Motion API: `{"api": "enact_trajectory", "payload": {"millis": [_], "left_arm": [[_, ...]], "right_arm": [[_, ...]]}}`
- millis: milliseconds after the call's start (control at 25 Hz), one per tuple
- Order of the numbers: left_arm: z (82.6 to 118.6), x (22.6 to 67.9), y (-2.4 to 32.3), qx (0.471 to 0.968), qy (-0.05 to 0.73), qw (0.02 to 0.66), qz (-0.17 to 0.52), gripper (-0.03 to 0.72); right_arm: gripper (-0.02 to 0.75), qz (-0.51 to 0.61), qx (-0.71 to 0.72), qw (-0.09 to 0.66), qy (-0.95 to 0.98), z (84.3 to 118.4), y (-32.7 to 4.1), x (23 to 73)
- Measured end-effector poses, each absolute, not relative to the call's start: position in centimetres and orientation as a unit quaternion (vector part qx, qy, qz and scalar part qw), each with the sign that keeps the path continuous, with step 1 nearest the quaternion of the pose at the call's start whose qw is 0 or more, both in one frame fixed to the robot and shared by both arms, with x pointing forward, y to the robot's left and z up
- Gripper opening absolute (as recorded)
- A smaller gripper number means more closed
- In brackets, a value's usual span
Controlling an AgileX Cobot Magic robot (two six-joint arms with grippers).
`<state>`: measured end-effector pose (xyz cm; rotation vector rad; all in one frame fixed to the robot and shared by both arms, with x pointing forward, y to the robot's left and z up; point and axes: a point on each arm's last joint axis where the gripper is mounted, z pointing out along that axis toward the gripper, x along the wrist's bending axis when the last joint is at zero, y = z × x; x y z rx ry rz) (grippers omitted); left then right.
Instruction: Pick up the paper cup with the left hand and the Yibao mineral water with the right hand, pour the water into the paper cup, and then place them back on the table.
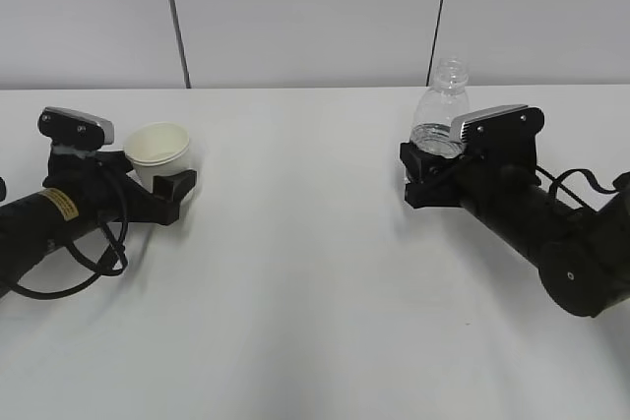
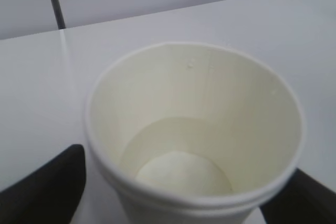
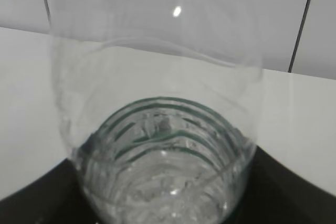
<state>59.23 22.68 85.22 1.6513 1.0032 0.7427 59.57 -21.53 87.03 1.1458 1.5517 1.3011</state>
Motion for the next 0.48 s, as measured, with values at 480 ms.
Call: {"api": "enact_trajectory", "payload": {"millis": [480], "left_arm": [[85.21, 59.19, 22.60, 0.689, 0.413, 0.511, 0.307, 0.577]], "right_arm": [[0.489, 0.510, 0.461, 0.393, 0.611, 86.05, -21.51, 60.09]]}}
